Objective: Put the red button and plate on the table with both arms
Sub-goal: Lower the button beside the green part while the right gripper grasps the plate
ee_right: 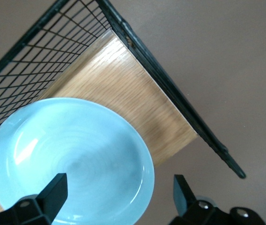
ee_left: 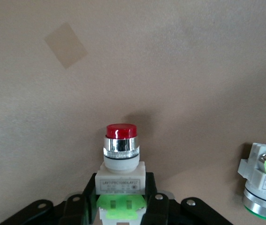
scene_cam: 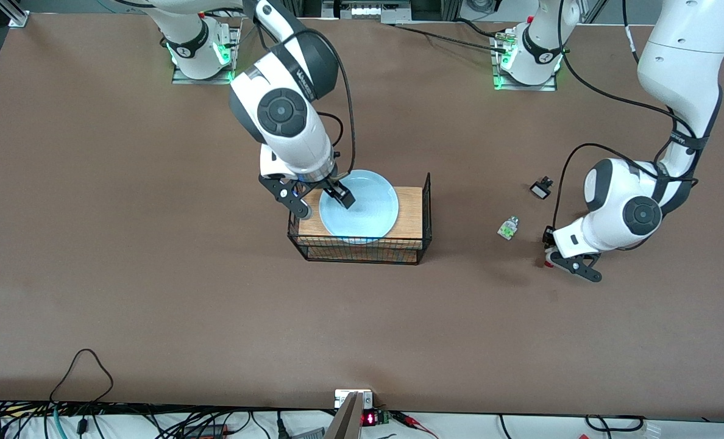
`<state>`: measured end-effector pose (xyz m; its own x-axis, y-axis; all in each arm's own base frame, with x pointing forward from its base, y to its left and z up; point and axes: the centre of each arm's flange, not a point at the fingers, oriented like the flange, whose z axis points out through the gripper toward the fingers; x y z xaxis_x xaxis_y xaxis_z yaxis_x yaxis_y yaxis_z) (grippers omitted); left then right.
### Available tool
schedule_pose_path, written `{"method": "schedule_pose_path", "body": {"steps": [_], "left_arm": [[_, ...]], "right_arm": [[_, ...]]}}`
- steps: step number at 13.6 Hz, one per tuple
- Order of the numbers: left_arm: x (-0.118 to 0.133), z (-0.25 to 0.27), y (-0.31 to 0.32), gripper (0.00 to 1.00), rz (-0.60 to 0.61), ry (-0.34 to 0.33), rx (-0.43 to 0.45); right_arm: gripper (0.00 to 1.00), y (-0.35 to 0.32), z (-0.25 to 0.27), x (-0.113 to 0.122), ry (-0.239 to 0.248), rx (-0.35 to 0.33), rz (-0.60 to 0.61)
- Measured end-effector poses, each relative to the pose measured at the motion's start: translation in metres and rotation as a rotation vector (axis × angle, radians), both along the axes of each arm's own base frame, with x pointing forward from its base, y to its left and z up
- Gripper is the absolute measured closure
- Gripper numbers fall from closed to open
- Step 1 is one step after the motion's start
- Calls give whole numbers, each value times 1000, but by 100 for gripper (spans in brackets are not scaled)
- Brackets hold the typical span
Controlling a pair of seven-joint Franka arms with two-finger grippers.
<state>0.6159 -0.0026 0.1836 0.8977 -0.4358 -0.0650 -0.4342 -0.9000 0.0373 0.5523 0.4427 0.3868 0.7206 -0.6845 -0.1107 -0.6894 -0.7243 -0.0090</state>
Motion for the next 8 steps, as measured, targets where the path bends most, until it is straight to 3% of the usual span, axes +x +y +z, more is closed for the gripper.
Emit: {"method": "schedule_pose_path", "body": {"steps": [1,2,5,7,8], "left_arm": [[0,-1,0,59,0,1,0],[0,-1,0,52,0,1,-1],[5,9,-2,24,-3,-3,1],[13,37,-3,4,0,28,15],[18,59,-3,0,6,51,27]], "right_arm": [[0,0,-7,1,2,-1,-14],[0,1,-15,0,7,-4,-22],[4,6,-35,-9,21,-15,-17],[8,8,-42,-15,31,-24,-12],[16,8,-44,-16,34,-26,-12]]}}
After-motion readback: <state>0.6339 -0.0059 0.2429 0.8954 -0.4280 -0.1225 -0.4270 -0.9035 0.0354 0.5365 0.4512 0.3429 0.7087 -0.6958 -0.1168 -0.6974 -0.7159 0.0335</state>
